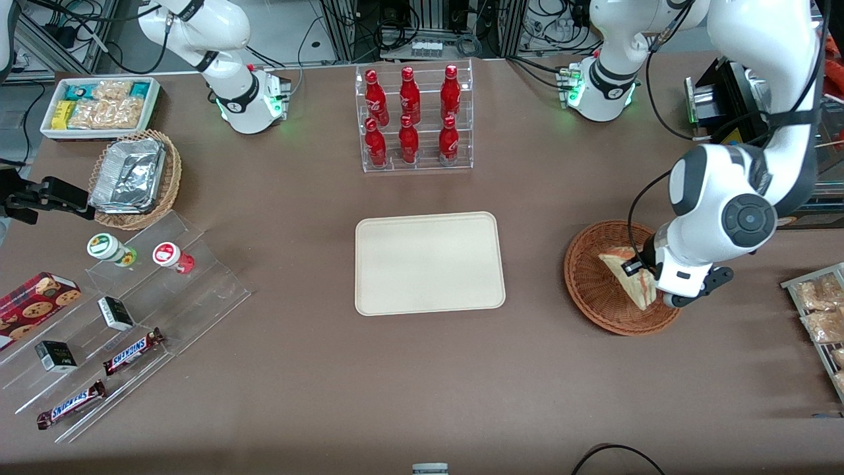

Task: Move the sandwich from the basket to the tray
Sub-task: 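Lift the sandwich and carry it with the left gripper over the tray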

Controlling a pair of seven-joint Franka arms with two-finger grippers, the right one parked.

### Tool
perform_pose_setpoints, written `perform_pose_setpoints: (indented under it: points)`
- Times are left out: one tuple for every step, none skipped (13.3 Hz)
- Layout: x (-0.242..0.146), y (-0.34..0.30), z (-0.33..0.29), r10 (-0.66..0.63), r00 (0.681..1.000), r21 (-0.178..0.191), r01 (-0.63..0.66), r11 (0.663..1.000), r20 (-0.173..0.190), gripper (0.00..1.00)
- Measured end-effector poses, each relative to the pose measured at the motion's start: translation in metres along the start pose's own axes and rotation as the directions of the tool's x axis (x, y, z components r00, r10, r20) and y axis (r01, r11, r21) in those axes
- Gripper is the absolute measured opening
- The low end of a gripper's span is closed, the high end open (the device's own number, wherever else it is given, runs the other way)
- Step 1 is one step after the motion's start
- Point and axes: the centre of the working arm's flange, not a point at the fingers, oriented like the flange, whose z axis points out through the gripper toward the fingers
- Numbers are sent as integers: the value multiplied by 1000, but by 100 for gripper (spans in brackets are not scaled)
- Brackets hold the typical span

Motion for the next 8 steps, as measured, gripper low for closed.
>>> perform_pose_setpoints:
  points:
    - [-6,12,-26,21,1000,1,-21,1000,-7,15]
    - [-12,23,-48,41,999,-4,-41,999,-21,15]
    - [-18,35,-68,61,997,-15,-61,998,-40,15]
    - [-28,48,-84,85,995,-24,-86,996,-58,15]
    - [-41,65,-95,117,990,-31,-120,992,-76,15]
    - [-57,84,-100,156,984,-33,-160,987,-88,15]
    - [-74,104,-101,195,976,-30,-199,980,-93,15]
    - [-91,126,-97,231,968,-24,-234,972,-93,15]
